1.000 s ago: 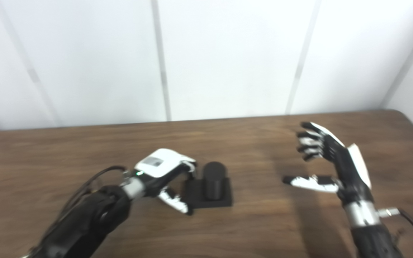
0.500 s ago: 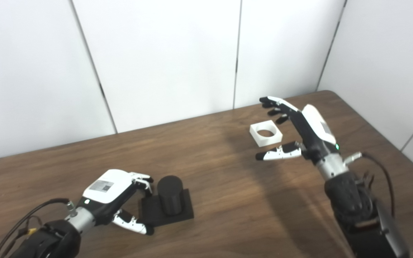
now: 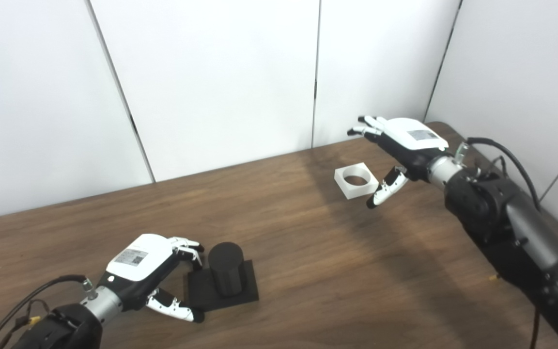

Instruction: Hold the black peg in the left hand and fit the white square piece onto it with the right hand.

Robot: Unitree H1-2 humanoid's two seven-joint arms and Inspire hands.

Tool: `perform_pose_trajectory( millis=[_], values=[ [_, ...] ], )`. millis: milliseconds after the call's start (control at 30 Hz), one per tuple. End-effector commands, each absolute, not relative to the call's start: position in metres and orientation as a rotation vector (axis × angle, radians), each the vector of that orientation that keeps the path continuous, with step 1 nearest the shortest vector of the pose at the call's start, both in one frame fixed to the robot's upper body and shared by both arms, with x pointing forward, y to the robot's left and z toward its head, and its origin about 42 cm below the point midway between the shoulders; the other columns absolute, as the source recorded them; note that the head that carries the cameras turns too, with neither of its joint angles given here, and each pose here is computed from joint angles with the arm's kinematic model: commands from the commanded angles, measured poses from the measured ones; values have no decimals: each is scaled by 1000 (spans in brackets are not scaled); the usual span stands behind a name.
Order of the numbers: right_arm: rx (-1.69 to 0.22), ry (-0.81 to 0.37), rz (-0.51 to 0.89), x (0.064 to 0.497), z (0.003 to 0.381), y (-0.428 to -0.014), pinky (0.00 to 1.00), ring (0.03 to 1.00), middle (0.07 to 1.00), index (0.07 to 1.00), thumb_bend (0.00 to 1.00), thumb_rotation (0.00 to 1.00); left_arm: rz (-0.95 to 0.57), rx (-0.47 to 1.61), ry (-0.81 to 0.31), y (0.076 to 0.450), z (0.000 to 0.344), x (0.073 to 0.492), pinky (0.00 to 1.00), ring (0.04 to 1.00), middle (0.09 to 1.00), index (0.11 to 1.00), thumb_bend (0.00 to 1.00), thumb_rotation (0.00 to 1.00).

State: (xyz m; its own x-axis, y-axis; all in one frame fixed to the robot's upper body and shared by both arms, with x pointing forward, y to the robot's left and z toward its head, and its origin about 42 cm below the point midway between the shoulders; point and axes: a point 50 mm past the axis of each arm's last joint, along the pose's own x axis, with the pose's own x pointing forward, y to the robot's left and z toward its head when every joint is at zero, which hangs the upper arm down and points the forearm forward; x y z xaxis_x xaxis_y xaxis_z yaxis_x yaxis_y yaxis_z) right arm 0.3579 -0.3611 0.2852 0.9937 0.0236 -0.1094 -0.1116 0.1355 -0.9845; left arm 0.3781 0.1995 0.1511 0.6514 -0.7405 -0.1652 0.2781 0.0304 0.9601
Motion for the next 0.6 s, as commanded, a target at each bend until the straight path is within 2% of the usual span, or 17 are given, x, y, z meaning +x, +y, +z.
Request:
perform_pose_trajectory(
  millis=[0,300,567],
  values=[
    [-1494,43,28,370,316,-367,939,1000,1000,916,930,179,-994,1393,-268,219,102,351,701,842,826,489,523,68],
    [-1617,229,15,417,296,-373,904,1000,1000,913,904,146,-992,1390,-270,222,103,350,701,847,830,489,523,68],
    [-1640,279,20,444,275,-373,885,986,995,893,907,128,-983,1377,-268,222,106,347,699,845,828,489,523,68]
  ],
)
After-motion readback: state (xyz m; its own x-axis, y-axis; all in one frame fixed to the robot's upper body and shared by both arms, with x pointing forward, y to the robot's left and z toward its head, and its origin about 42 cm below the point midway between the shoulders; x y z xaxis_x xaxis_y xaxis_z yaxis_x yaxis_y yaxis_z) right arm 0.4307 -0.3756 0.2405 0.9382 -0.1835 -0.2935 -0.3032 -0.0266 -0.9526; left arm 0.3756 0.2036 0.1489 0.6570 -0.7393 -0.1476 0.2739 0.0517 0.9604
